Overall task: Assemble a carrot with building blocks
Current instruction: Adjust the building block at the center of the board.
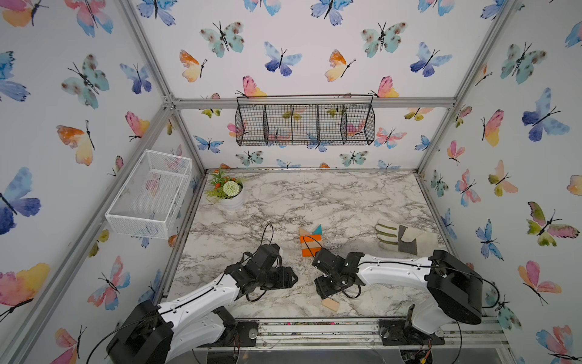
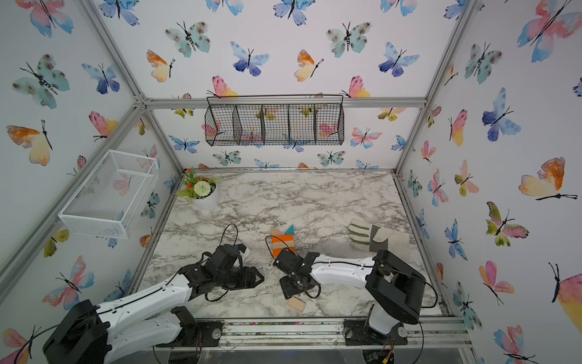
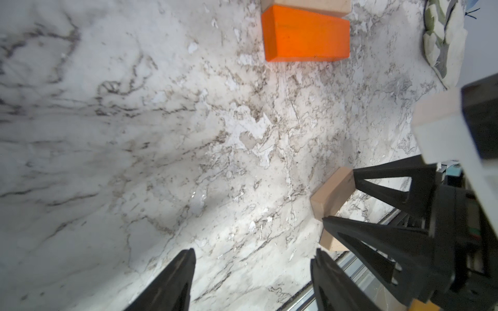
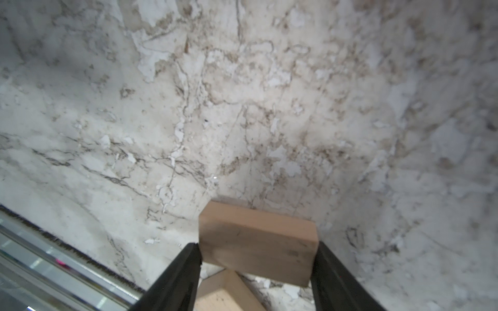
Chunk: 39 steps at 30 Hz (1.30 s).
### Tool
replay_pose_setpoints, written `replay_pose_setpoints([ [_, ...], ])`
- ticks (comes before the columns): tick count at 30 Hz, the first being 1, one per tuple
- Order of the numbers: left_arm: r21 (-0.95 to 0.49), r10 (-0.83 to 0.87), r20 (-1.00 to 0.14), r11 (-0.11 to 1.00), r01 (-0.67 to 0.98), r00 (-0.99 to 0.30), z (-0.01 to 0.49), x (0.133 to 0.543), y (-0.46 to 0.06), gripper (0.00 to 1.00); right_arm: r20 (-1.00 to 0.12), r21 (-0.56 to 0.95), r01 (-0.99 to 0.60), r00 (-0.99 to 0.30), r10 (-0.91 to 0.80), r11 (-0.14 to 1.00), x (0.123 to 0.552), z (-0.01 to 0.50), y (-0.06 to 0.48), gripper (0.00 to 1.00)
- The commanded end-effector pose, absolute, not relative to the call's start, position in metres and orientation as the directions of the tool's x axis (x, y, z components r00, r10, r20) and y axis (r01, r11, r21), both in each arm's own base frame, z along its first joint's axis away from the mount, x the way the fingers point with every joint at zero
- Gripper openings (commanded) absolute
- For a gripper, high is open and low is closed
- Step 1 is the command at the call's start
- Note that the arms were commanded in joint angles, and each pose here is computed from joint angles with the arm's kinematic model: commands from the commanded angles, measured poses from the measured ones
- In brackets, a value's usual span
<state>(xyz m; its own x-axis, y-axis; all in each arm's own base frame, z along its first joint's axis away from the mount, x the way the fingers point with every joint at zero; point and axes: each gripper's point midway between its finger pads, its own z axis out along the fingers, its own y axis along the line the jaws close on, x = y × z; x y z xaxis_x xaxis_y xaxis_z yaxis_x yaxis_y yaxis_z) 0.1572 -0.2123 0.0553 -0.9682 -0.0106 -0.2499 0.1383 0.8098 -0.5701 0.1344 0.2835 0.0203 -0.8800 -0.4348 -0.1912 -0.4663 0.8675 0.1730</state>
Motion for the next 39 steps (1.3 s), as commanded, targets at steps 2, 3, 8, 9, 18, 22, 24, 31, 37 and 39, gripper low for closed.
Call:
replay_pose_setpoints([
  [2,-0.569,0.019,-0.248,0.806,0.161,-0.969,0.059,0.153,-0.208,0.73,-0.184,0.110,-0.425,-0.897,-0.402,0.898,0.140,0.014,0.278,0.59],
  [3,-0.569,0.021,-0.250,0.805,0.165,-0.968,0.060,0.153,-0.208,0.73,-0.187,0.112,-0.423,-0.898,-0.399,0.899,0.141,0.014,0.280,0.59],
  [8,-0.567,0.039,-0.252,0.804,0.180,-0.967,0.061,0.151,-0.207,0.73,-0.225,0.115,-0.436,-0.886,-0.405,0.892,0.154,0.024,0.299,0.60],
  [9,-0.566,0.040,-0.252,0.804,0.181,-0.967,0.061,0.151,-0.207,0.73,-0.233,0.106,-0.444,-0.881,-0.411,0.890,0.158,0.026,0.304,0.61],
  [18,-0.568,0.049,-0.262,0.800,0.194,-0.964,0.064,0.151,-0.204,0.73,-0.227,0.070,-0.453,-0.875,-0.428,0.889,0.173,0.023,0.325,0.61],
  [22,-0.569,0.049,-0.267,0.798,0.199,-0.962,0.066,0.152,-0.203,0.73,-0.233,0.067,-0.440,-0.879,-0.415,0.895,0.173,0.028,0.321,0.63],
  [24,-0.576,0.042,-0.267,0.794,0.194,-0.963,0.066,0.151,-0.202,0.73,-0.243,0.072,-0.436,-0.880,-0.408,0.897,0.172,0.032,0.316,0.69],
  [31,-0.597,0.024,-0.254,0.783,0.176,-0.967,0.062,0.148,-0.202,0.73,-0.216,0.087,-0.434,-0.887,-0.408,0.897,0.158,0.026,0.300,0.93],
  [37,-0.599,0.025,-0.241,0.783,0.169,-0.970,0.059,0.145,-0.201,0.73,-0.217,0.107,-0.416,-0.896,-0.387,0.903,0.156,0.023,0.301,0.97],
  [39,-0.599,0.028,-0.240,0.783,0.170,-0.970,0.059,0.144,-0.201,0.73,-0.215,0.113,-0.412,-0.899,-0.382,0.904,0.157,0.020,0.303,0.94],
])
